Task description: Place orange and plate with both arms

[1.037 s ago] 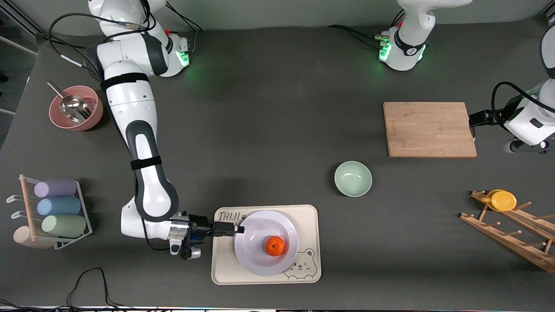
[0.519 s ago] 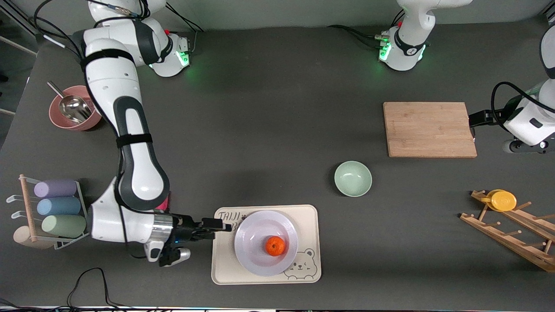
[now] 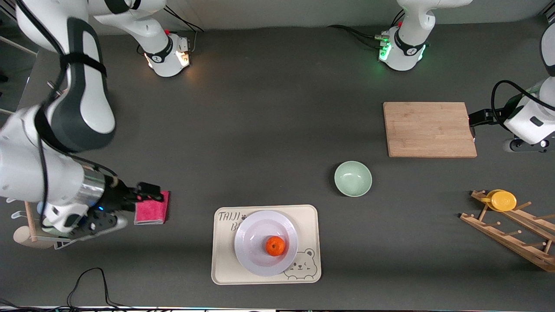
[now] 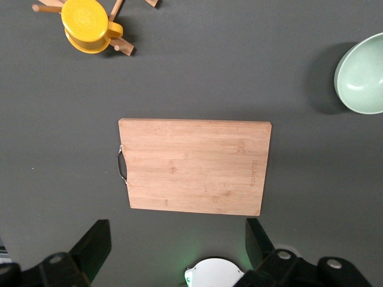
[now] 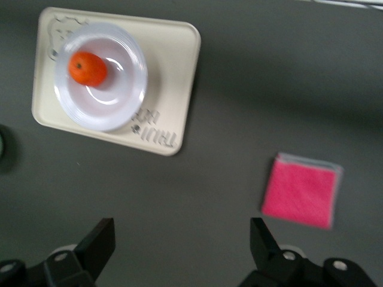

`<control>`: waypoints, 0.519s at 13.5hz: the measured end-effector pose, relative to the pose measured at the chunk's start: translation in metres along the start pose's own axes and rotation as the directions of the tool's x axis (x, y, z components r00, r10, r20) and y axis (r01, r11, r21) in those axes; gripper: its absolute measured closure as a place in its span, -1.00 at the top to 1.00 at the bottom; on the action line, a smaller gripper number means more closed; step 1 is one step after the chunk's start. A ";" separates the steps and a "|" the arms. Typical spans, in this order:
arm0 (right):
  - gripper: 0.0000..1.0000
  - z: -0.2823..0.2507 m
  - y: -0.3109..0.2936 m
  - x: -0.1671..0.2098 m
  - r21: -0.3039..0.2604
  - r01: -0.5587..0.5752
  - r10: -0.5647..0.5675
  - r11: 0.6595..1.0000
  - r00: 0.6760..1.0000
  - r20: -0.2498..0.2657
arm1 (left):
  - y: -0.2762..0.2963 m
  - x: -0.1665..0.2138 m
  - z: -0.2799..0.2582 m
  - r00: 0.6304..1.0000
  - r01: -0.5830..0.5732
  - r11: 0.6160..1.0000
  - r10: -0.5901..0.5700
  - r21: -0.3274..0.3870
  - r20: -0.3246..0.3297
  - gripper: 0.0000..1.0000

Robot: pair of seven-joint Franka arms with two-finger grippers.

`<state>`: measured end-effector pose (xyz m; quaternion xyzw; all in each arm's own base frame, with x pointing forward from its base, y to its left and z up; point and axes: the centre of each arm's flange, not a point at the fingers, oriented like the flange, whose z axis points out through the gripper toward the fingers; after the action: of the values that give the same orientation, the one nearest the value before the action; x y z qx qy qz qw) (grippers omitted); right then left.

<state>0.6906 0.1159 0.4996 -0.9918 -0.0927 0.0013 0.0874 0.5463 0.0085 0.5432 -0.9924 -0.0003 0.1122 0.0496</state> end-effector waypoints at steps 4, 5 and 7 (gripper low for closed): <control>1.00 -0.067 0.012 -0.045 -0.124 -0.020 0.027 0.992 0.998 0.053 | -0.004 -0.029 -0.033 0.999 0.007 1.000 -0.007 -0.002 -0.054 1.00; 1.00 -0.084 0.019 -0.055 -0.133 -0.038 0.045 0.990 0.998 0.048 | -0.006 -0.034 -0.037 0.998 0.010 1.000 -0.010 -0.003 -0.061 1.00; 1.00 -0.113 0.034 -0.076 -0.134 -0.071 0.078 0.988 0.996 0.049 | -0.008 -0.035 -0.039 0.998 0.013 1.000 -0.013 -0.004 -0.063 1.00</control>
<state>0.6242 0.0492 0.6037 -0.9978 -0.0576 0.0251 0.0188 0.5204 0.0118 0.5893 -0.9956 -0.0056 0.0806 0.0484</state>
